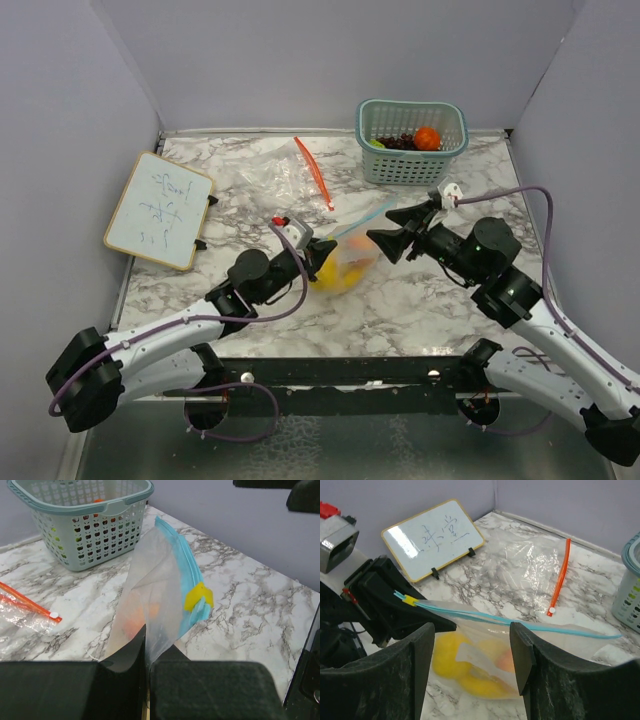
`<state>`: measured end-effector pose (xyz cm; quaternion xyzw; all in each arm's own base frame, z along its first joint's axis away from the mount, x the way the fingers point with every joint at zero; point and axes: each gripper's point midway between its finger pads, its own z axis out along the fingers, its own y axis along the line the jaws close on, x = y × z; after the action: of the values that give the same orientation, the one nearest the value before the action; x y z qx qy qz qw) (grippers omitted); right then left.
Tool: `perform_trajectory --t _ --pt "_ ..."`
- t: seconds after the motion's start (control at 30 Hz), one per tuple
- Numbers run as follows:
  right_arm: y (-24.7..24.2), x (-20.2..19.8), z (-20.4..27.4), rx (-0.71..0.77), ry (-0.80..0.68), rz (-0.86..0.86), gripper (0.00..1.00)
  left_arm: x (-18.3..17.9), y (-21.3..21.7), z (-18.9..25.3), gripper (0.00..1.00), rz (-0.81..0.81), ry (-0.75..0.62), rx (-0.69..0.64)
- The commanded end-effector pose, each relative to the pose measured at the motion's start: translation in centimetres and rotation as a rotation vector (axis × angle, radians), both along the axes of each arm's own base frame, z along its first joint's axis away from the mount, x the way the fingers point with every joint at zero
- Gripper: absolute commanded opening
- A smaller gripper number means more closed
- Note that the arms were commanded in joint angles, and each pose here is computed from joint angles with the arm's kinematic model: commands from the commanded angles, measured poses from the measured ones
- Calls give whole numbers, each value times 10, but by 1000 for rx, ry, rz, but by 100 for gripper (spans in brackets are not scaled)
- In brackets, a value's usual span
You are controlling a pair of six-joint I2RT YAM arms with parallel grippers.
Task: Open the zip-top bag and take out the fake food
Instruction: Adjust the zipper food storage bag at the center of the board, then unzip the zipper food storage bag at the center of the board.
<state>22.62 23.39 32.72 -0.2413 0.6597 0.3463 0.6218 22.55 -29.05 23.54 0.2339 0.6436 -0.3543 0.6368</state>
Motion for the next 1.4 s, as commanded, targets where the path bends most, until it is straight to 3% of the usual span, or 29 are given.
perform_trajectory --t 0.0,0.1,0.2,0.37,0.57,0.67,0.83,0.9,1.17,1.37 --pt "9 -4 5 -67 -74 77 63 -6 -14 24 0 -168 -21 17" --pt "14 -8 11 -57 -93 112 65 -2 -22 21 0 -244 -13 58" --pt "15 -11 21 -53 -133 135 66 -12 -27 32 0 -358 -34 15" --pt "24 -9 26 -103 -199 184 65 -12 -31 25 0 -418 -14 40" --pt "49 -13 6 -192 -193 348 42 -14 -30 22 0 -419 -6 30" --pt "55 -20 4 -201 -204 418 38 -13 -29 19 0 -415 1 36" --pt "58 -26 3 -231 -217 473 10 -13 -29 16 0 -415 5 36" --pt "57 -27 3 -237 -218 475 12 -13 -28 14 0 -412 10 38" --pt "59 -37 7 -221 -236 529 42 -11 -29 12 0 -413 13 41" --pt "65 -30 -3 -237 -193 530 46 -11 -30 11 0 -415 18 41"
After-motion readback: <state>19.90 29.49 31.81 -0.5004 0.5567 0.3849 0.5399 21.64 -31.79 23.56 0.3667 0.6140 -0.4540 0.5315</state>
